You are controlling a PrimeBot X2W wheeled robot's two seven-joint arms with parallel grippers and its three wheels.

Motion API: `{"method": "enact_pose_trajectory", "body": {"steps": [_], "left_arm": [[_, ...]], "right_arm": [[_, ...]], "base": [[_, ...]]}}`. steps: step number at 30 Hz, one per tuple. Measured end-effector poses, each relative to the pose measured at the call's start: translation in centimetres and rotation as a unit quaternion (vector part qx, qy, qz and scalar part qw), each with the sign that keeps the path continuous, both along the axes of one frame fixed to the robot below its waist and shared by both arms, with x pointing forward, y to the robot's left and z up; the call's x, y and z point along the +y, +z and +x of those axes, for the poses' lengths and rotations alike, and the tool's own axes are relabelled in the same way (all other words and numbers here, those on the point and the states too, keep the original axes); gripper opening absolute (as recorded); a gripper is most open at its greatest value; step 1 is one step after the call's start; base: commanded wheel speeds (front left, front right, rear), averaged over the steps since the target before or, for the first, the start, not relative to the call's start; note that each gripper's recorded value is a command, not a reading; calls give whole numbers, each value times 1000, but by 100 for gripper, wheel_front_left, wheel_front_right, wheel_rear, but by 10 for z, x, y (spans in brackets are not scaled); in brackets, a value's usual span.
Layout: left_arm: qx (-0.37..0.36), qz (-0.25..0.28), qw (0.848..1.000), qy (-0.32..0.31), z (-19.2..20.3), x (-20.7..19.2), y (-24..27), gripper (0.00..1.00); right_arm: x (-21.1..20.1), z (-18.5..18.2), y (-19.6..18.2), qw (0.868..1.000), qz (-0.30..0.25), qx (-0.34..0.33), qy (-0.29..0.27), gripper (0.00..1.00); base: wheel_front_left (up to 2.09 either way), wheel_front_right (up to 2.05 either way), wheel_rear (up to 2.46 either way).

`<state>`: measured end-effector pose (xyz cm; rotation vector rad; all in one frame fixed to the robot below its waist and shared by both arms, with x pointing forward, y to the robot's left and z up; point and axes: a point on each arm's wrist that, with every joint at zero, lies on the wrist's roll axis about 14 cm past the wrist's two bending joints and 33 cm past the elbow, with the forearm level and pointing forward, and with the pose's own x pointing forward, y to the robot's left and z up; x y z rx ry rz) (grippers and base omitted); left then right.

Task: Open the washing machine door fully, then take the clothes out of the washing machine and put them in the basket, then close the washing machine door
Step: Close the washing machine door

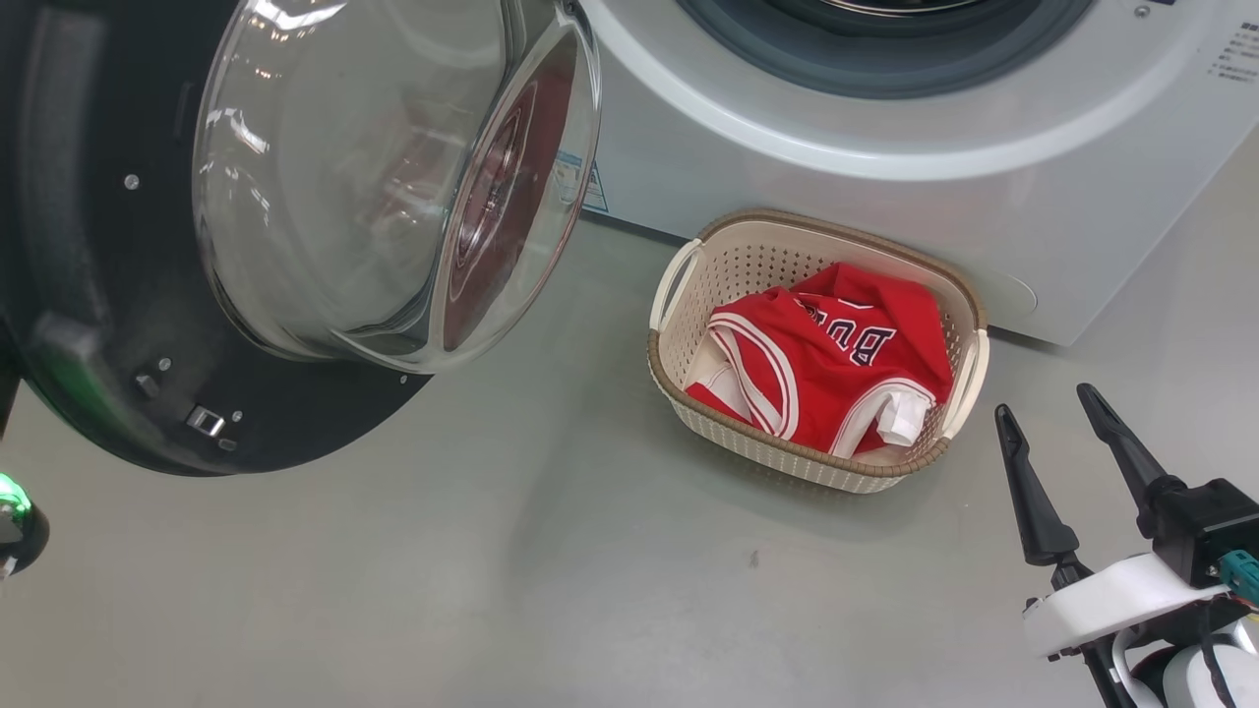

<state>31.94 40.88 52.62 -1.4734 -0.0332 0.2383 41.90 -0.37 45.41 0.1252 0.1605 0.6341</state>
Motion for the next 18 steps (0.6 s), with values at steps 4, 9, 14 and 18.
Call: {"method": "enact_pose_trajectory", "body": {"steps": [4,9,14,18], "left_arm": [[-13,-9,1000,-15,0,-8,2,0],[-8,-17,999,-47,-2,-24,-6,0],[-6,-21,996,-83,-2,-41,-10,0],[-12,-23,993,-115,3,-58,-10,0]], "right_arm": [[0,0,1,1000,1,-1,-1,100],[2,-2,5,1000,7,-5,-2,100],[1,-5,9,1000,12,-7,-5,100],[0,-7,12,1000,20,-8,-13,100]], "base": [[0,0,0],[0,0,0],[0,0,0],[0,0,0]]}}
